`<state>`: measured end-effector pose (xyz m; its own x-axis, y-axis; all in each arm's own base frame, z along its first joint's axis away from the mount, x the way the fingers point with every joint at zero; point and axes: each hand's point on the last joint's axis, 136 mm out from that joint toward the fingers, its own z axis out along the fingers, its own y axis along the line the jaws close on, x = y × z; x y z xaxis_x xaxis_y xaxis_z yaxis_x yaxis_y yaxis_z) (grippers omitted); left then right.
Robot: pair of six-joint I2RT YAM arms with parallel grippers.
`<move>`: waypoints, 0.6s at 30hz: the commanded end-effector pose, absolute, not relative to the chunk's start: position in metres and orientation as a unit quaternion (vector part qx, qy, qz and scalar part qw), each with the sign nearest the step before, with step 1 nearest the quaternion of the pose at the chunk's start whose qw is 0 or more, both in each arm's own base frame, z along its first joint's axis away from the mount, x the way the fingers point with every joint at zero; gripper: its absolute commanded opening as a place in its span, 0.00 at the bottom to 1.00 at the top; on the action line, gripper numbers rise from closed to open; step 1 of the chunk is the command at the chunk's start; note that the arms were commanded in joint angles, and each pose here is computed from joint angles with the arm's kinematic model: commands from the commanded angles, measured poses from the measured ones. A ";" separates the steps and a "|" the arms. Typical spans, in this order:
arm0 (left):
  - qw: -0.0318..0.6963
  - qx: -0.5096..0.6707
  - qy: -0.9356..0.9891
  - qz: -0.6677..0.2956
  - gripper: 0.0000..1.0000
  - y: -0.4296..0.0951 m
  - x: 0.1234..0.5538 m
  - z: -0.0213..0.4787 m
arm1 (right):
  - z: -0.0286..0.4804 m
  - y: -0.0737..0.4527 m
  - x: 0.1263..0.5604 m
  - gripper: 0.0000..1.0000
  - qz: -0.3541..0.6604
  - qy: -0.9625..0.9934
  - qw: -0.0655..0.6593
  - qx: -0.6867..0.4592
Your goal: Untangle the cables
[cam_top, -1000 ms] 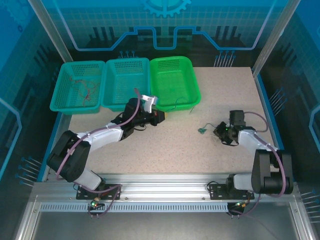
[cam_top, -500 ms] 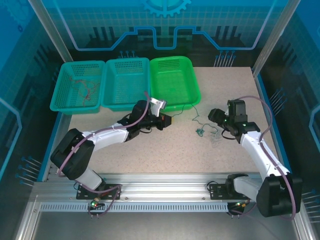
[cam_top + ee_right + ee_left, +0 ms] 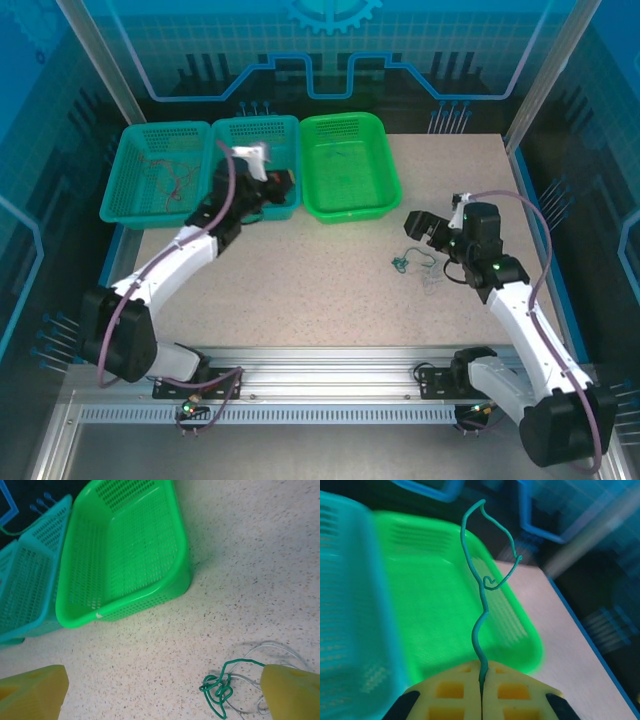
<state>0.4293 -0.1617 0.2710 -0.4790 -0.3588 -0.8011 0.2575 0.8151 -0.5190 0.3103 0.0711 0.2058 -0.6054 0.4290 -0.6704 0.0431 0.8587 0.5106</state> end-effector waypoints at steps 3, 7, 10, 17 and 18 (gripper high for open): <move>0.501 -0.144 0.820 -0.236 0.00 -0.073 0.456 0.256 | 0.179 0.046 0.301 1.00 0.213 0.866 0.404 0.205; 0.493 -0.205 0.819 -0.211 0.00 -0.019 0.482 0.241 | 0.170 0.041 0.298 1.00 0.238 0.864 0.378 0.232; 0.479 -0.230 0.821 -0.207 0.00 0.005 0.506 0.227 | 0.169 0.039 0.297 1.00 0.237 0.867 0.369 0.238; 0.459 -0.203 0.828 -0.252 0.29 -0.006 0.550 0.218 | 0.172 0.036 0.292 1.00 0.231 0.869 0.366 0.239; 0.457 -0.201 0.827 -0.261 0.35 -0.008 0.552 0.221 | 0.172 0.036 0.291 1.00 0.232 0.869 0.365 0.240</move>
<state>0.5453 0.0061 0.2005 -0.4812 -0.5706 -0.6654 -0.1662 0.8048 -0.5698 0.2938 0.0372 0.1633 -0.6237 0.5722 -0.5325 0.2450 0.7900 0.5620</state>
